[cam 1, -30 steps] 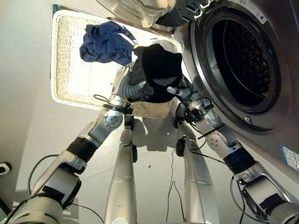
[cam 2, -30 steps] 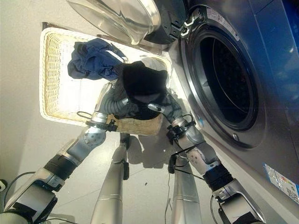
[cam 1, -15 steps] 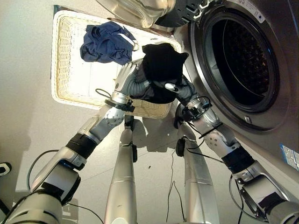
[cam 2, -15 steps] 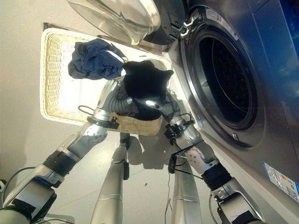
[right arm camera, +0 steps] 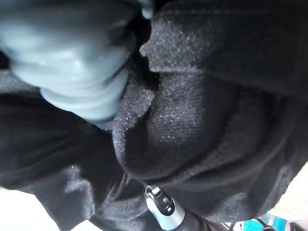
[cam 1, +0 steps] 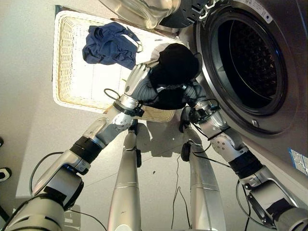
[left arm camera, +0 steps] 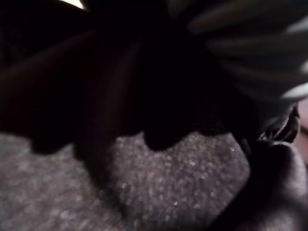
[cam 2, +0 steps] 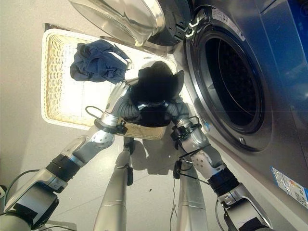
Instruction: Put the clothes into the washing machine.
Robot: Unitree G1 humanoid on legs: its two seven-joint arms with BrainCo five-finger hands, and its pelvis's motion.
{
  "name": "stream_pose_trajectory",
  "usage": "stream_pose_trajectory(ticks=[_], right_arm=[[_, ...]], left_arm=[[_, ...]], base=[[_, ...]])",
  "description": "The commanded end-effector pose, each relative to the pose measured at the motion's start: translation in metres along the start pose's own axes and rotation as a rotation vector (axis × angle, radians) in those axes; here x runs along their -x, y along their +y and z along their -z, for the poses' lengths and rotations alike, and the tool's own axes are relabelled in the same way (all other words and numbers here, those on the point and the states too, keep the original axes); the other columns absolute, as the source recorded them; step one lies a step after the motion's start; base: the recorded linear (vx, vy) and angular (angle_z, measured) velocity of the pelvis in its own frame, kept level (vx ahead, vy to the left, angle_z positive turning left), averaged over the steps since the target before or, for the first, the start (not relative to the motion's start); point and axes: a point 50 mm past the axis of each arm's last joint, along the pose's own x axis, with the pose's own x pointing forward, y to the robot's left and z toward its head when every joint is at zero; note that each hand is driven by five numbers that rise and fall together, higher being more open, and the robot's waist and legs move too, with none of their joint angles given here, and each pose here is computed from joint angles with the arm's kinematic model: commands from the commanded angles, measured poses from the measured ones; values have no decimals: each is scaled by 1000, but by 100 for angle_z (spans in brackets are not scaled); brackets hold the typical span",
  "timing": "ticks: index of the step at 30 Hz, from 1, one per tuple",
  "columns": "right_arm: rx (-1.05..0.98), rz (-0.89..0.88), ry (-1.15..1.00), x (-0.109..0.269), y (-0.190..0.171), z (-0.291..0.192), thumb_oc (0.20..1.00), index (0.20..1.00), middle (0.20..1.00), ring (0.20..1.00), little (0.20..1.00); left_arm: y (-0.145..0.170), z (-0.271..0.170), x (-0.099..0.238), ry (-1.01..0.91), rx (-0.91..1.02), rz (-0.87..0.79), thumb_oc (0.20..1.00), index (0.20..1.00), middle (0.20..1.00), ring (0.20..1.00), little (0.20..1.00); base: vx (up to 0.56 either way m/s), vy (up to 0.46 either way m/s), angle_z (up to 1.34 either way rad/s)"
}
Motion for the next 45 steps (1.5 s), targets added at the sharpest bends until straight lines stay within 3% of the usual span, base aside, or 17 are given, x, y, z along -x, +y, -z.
stream_pose_trajectory(ticks=[1, 2, 10, 15, 24, 32, 45], right_arm=[[-61, -180, -85, -2, 42, -11, 200, 200, 200, 200, 200], [-63, -179, -86, -2, 43, -11, 200, 200, 200, 200, 200], [-137, -159, -107, -5, 44, -11, 200, 200, 200, 200, 200], [-180, -160, -108, -6, 45, -10, 200, 200, 200, 200, 200], [-228, -173, -158, -7, 47, -18, 200, 200, 200, 200, 200], [-286, -187, -335, -3, 32, -43, 200, 200, 200, 200, 200], [-260, -56, -507, 10, -4, -73, 200, 200, 200, 200, 200]], left_arm=[[15, -43, -26, -182, 80, -232, 476, 476, 476, 476, 476], [17, -40, -25, -158, 78, -278, 1000, 1000, 1000, 1000, 1000], [28, -18, -11, 9, 27, -550, 1000, 1000, 1000, 1000, 1000], [30, -11, -8, 48, -13, -596, 1000, 1000, 1000, 1000, 1000], [31, -5, -9, 99, 21, -544, 1000, 1000, 1000, 1000, 1000], [24, -8, -9, 98, 265, -397, 1000, 1000, 1000, 1000, 1000], [31, 15, 8, 240, 408, -491, 1000, 1000, 1000, 1000, 1000]], base=[[0, 0, 0], [0, 0, 0], [5, -27, 1], [1, -2, 1], [0, 0, 0], [0, 0, 0], [0, 0, 0]])
